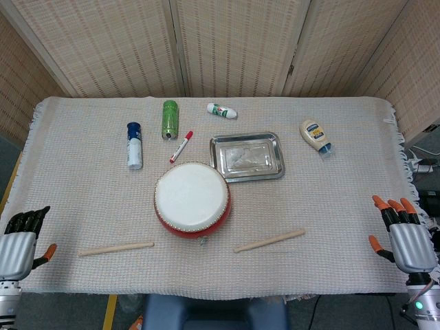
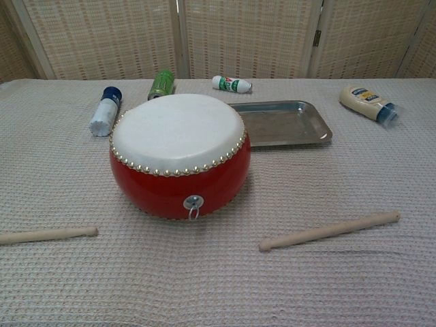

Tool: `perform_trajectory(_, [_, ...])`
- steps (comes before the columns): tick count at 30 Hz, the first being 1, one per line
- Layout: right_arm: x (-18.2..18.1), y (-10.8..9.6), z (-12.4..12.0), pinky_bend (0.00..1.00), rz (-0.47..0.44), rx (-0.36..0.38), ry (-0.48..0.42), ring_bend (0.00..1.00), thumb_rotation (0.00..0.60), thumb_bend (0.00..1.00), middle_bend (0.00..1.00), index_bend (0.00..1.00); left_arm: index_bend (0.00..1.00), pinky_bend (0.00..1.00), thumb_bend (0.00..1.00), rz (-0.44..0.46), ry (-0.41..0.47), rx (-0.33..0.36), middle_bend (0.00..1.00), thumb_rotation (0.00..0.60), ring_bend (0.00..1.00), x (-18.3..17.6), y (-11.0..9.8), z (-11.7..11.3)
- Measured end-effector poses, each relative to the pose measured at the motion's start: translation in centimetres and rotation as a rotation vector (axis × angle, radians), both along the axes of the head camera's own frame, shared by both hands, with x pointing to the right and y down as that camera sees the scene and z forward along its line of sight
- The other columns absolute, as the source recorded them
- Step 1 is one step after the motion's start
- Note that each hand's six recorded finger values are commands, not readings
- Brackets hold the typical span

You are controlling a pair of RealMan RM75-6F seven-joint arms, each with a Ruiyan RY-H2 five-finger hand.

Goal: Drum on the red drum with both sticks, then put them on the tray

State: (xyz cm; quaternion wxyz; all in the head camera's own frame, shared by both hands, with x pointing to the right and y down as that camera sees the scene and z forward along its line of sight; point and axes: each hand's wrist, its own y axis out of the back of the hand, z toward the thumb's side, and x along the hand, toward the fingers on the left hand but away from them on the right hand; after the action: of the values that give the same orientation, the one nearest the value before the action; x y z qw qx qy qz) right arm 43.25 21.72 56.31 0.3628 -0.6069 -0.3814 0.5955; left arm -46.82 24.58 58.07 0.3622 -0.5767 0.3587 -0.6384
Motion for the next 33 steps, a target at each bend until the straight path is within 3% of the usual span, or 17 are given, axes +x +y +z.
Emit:
perform_trajectory(10, [0.4, -0.1, -1.0, 0.04, 0.0, 0.041, -0.017, 0.02, 0.6, 0.24, 0.2, 0.07, 0.0, 0.03, 0.3, 0.009, 0.008, 0.013, 0.0, 0.6, 0.0, 0.6, 0.1, -0.2])
perform_trajectory(13, [0.5, 0.0, -1.2, 0.04, -0.002, 0.048, -0.021, 0.02, 0.6, 0.24, 0.2, 0.07, 0.03, 0.03, 0.3, 0.021, 0.016, 0.011, 0.04, 0.6, 0.02, 1.0, 0.0, -0.1])
perform_trajectory(16, [0.5, 0.0, -1.3, 0.04, -0.003, 0.053, -0.027, 0.02, 0.6, 0.24, 0.2, 0.08, 0.13, 0.04, 0.3, 0.047, 0.037, 0.007, 0.12, 0.6, 0.08, 1.8, 0.0, 0.3])
perform_trajectory(24, [0.4, -0.3, -1.4, 0.04, -0.018, 0.065, -0.04, 0.02, 0.6, 0.24, 0.2, 0.08, 0.31, 0.08, 0.34, 0.143, 0.121, -0.105, 0.22, 0.6, 0.16, 5.3, 0.3, 3.9])
perform_trajectory(33, [0.6, -0.4, -1.3, 0.04, -0.011, 0.06, -0.046, 0.02, 0.6, 0.24, 0.2, 0.06, 0.39, 0.08, 0.36, 0.195, 0.205, -0.233, 0.23, 0.6, 0.16, 10.2, 1.3, 8.3])
